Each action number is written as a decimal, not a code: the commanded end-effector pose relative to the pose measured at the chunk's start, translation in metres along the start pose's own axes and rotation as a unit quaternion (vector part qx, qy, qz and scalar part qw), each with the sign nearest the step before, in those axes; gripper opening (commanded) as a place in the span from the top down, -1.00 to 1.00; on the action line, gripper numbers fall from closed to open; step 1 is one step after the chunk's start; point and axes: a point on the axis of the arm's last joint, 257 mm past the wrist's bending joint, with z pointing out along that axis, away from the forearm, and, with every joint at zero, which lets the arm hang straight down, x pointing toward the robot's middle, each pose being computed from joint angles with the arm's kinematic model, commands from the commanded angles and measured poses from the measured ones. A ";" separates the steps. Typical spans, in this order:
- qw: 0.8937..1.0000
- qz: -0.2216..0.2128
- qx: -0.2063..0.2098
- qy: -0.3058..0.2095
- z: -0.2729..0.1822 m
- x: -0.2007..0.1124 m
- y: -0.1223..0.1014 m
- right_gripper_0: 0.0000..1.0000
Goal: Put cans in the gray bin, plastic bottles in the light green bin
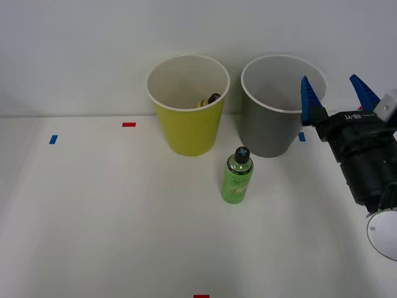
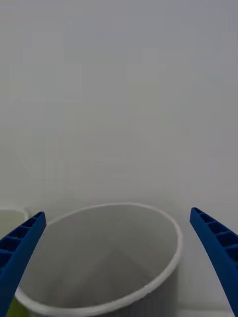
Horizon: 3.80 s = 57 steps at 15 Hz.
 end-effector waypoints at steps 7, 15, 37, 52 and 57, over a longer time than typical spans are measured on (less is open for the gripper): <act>0.993 -0.064 0.098 0.025 -0.080 0.041 -0.007 -1.00; 0.979 -0.086 0.160 0.094 -0.145 0.083 -0.024 -1.00; 0.963 0.130 0.203 0.118 -0.201 0.116 0.011 -1.00; 0.976 0.148 0.048 0.150 -0.240 0.154 0.066 -1.00; 0.983 0.078 -0.032 0.165 -0.238 0.154 0.080 -1.00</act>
